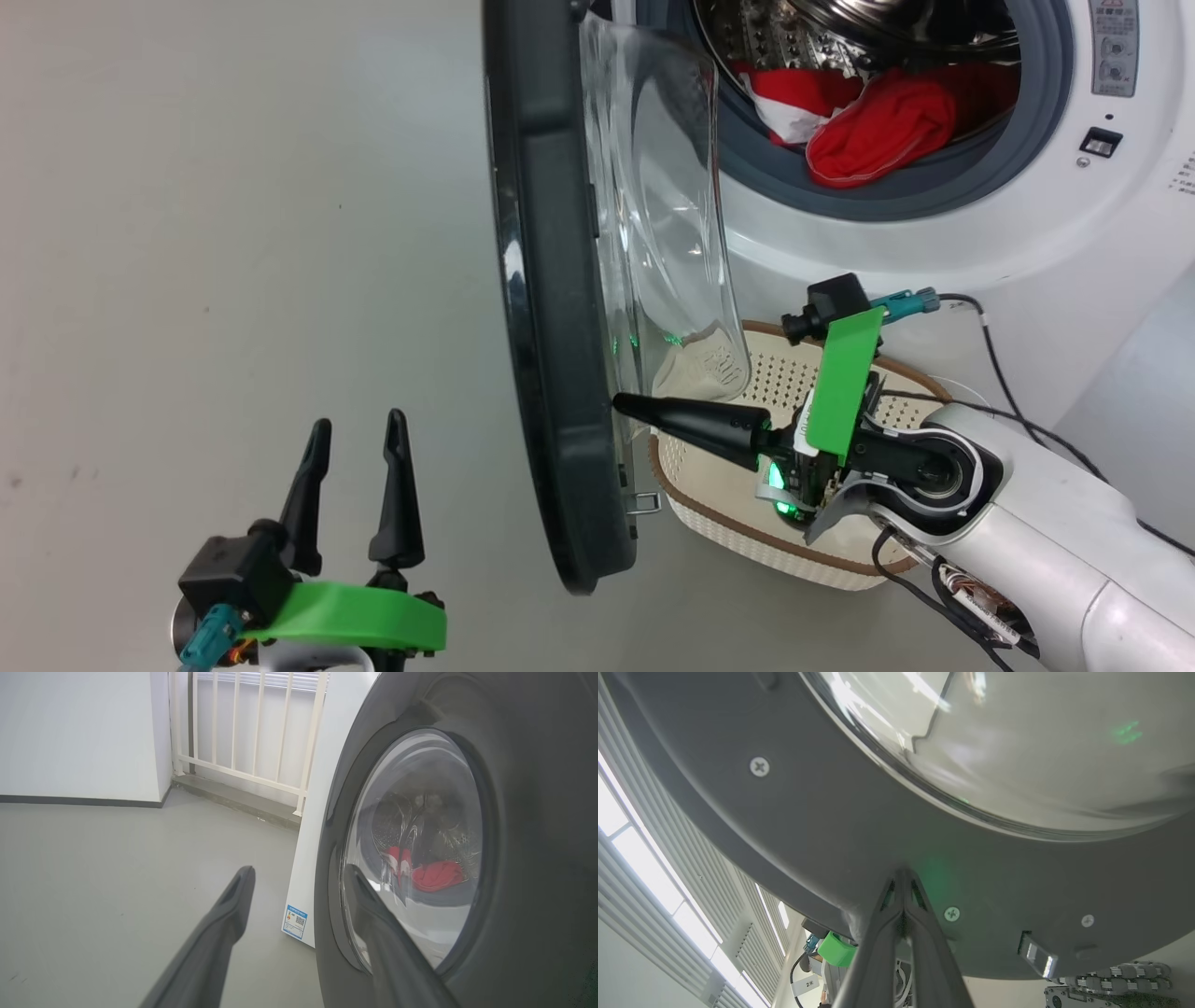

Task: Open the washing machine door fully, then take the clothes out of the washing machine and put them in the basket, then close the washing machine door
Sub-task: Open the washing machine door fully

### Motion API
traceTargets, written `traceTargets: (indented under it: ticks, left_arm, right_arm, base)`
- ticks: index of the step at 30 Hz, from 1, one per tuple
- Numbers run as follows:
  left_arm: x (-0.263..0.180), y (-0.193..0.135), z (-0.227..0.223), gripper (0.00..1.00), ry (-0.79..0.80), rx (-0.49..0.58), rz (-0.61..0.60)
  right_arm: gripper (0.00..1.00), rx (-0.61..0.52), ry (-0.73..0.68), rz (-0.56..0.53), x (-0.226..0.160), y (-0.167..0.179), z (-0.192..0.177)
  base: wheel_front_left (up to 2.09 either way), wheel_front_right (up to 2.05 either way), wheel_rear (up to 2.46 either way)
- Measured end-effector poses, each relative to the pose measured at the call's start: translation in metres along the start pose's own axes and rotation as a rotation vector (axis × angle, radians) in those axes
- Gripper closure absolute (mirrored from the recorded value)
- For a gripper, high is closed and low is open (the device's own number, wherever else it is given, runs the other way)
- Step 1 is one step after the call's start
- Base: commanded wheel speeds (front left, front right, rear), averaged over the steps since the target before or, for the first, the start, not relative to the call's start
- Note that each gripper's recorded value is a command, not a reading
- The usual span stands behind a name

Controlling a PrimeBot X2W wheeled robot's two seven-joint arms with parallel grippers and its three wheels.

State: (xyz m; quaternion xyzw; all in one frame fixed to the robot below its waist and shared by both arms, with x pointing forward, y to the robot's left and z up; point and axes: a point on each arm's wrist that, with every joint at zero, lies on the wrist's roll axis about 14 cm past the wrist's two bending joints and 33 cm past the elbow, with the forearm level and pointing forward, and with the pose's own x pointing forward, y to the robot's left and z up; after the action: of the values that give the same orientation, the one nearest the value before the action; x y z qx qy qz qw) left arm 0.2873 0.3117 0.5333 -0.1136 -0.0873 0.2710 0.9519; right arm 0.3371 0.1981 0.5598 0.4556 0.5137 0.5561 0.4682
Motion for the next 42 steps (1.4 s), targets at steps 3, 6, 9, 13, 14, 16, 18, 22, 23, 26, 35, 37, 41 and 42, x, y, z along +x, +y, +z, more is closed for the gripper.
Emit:
traceTargets:
  ticks: [3,6,9,13,14,16,18,22,23,26,35,37,41,42]
  left_arm:
    - [-0.001,0.001,0.0,0.0,0.001,-0.004,-0.001]
    - [-0.002,0.0,0.001,0.0,-0.003,-0.002,-0.007]
    - [-0.004,-0.001,0.001,0.0,-0.005,-0.006,-0.026]
    - [-0.005,-0.003,0.001,0.0,-0.005,-0.01,-0.04]
    - [-0.005,-0.004,0.001,0.0,-0.005,-0.012,-0.042]
    - [-0.006,-0.006,0.0,0.0,-0.002,-0.007,-0.059]
    - [-0.007,-0.008,0.0,0.0,-0.004,0.012,-0.076]
    - [-0.009,-0.008,0.001,0.0,-0.007,0.02,-0.082]
    - [-0.009,-0.008,0.002,0.0,-0.01,0.018,-0.083]
    - [-0.009,-0.008,0.005,0.0,-0.02,0.022,-0.088]
    - [-0.013,-0.003,0.015,0.0,-0.054,0.022,-0.078]
    - [-0.014,-0.002,0.014,0.0,-0.053,0.023,-0.076]
    - [-0.012,-0.004,0.018,0.0,-0.064,0.021,-0.079]
    - [-0.012,-0.005,0.018,0.0,-0.065,0.021,-0.08]
  right_arm:
    - [0.0,-0.059,-0.064,-0.025,-0.002,0.0,0.009]
    - [0.0,-0.097,-0.121,-0.031,-0.007,0.002,0.012]
    - [0.0,-0.147,-0.184,-0.052,-0.015,0.0,0.016]
    - [0.0,-0.288,-0.291,-0.124,-0.034,-0.008,0.03]
    - [0.0,-0.327,-0.313,-0.146,-0.039,-0.01,0.033]
    - [0.0,-0.408,-0.362,-0.189,-0.049,-0.015,0.039]
    - [0.0,-0.477,-0.415,-0.227,-0.058,-0.02,0.046]
    - [0.0,-0.653,-0.535,-0.312,-0.081,-0.026,0.066]
    - [0.0,-0.705,-0.56,-0.34,-0.087,-0.029,0.07]
    - [0.0,-0.854,-0.602,-0.424,-0.105,-0.037,0.081]
    - [0.0,-1.143,-0.766,-0.511,-0.13,-0.015,0.105]
    - [0.0,-1.158,-0.811,-0.522,-0.136,-0.017,0.099]
    - [0.0,-1.192,-0.867,-0.559,-0.144,-0.026,0.082]
    - [0.0,-1.202,-0.88,-0.566,-0.146,-0.027,0.079]
  base:
    - [0.0,0.0,0.0]
    - [0.0,0.0,0.0]
    - [0.0,0.0,0.0]
    - [0.0,0.0,0.0]
    - [0.0,0.0,0.0]
    - [0.0,0.0,0.0]
    - [0.0,0.0,0.0]
    - [0.0,0.0,0.0]
    - [0.0,0.0,0.0]
    - [0.0,0.0,0.0]
    - [0.0,0.0,0.0]
    - [0.0,0.0,0.0]
    - [0.0,0.0,0.0]
    - [0.0,0.0,0.0]
